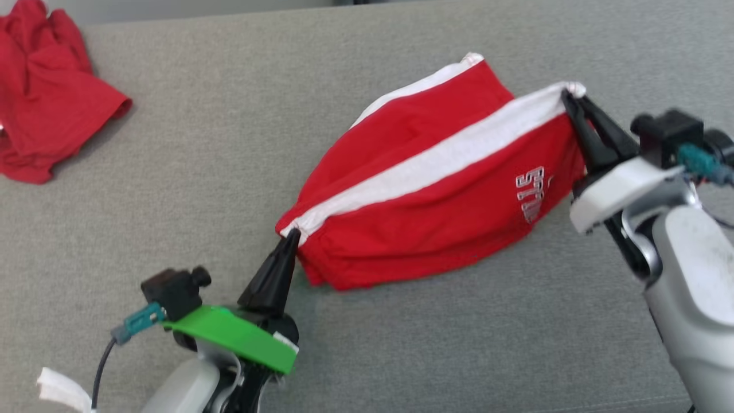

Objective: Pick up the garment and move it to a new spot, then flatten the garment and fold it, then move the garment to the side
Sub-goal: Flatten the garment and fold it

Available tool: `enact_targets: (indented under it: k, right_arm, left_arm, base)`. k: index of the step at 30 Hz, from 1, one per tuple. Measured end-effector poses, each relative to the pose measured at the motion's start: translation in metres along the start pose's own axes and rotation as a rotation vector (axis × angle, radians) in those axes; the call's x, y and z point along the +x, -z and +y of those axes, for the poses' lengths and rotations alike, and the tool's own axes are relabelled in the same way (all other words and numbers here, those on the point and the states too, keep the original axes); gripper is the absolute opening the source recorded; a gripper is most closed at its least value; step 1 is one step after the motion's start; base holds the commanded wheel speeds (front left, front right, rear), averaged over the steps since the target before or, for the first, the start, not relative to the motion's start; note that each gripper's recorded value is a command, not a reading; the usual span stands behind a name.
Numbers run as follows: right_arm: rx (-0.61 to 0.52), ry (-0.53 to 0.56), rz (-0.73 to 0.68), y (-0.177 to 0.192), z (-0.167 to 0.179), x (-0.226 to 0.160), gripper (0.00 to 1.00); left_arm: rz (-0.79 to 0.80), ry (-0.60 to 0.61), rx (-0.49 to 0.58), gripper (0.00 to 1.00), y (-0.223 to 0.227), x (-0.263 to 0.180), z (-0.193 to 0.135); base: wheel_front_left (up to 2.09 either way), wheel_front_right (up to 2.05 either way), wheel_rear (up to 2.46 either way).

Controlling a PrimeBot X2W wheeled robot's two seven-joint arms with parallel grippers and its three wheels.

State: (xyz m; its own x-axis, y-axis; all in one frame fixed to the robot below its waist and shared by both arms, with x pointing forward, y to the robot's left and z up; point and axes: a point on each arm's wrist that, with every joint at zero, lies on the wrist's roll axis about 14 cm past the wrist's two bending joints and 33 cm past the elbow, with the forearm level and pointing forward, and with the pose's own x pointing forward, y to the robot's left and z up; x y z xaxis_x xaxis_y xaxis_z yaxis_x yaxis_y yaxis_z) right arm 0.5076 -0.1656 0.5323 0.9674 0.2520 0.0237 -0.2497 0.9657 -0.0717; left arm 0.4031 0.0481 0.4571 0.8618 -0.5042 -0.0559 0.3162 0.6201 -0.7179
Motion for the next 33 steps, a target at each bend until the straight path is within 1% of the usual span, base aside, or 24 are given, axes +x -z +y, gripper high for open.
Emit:
enact_targets:
  k: [2,6,12,18,23,24,26,27,28,29,30,31,32,33]
  right_arm:
    - [0.021,-0.025,0.026,0.005,0.005,0.021,0.0]
    - [-0.012,-0.068,0.086,0.019,0.009,0.052,0.0]
    - [-0.033,-0.111,0.148,0.042,0.019,0.086,0.0]
    - [-0.031,-0.117,0.206,0.064,0.023,0.106,0.0]
    - [-0.035,-0.123,0.226,0.073,0.028,0.118,0.0]
    - [-0.035,-0.123,0.226,0.074,0.028,0.119,0.09]
    - [-0.034,-0.117,0.23,0.076,0.028,0.121,0.49]
    - [-0.033,-0.115,0.229,0.076,0.028,0.121,1.0]
    - [-0.032,-0.113,0.227,0.076,0.028,0.121,1.0]
    - [-0.034,-0.111,0.226,0.076,0.028,0.121,1.0]
    - [-0.036,-0.112,0.223,0.075,0.028,0.121,1.0]
    - [-0.039,-0.113,0.219,0.074,0.029,0.121,1.0]
    - [-0.042,-0.114,0.214,0.072,0.029,0.121,1.0]
    - [-0.046,-0.114,0.208,0.07,0.029,0.121,1.0]
  left_arm:
    - [0.006,-0.023,-0.011,0.0,-0.001,0.008,0.01]
    - [0.016,-0.063,-0.012,0.0,-0.002,0.02,0.026]
    - [0.03,-0.104,-0.017,0.0,-0.001,0.027,0.045]
    - [0.032,-0.121,-0.018,0.0,-0.003,0.032,0.053]
    - [0.03,-0.127,-0.001,0.0,-0.008,0.034,0.057]
    - [0.03,-0.128,0.003,0.0,-0.009,0.035,0.058]
    - [0.025,-0.128,0.012,0.0,-0.011,0.037,0.058]
    - [0.023,-0.126,0.014,0.0,-0.012,0.039,0.057]
    - [0.02,-0.124,0.018,0.0,-0.014,0.04,0.056]
    - [0.022,-0.121,0.031,0.09,-0.014,0.04,0.055]
    - [0.024,-0.12,0.039,0.31,-0.014,0.04,0.055]
    - [0.025,-0.121,0.043,0.64,-0.013,0.04,0.055]
    - [0.025,-0.119,0.045,0.87,-0.013,0.04,0.054]
    - [0.025,-0.117,0.054,1.0,-0.013,0.039,0.053]
  base:
    - [0.0,0.0,0.0]
    - [0.0,0.0,0.0]
    - [0.0,0.0,0.0]
    - [0.0,0.0,0.0]
    - [0.0,0.0,0.0]
    - [0.0,0.0,0.0]
    - [0.0,0.0,0.0]
    - [0.0,0.0,0.0]
    - [0.0,0.0,0.0]
    - [0.0,0.0,0.0]
    - [0.0,0.0,0.0]
    - [0.0,0.0,0.0]
    - [0.0,0.0,0.0]
    - [0.0,0.0,0.0]
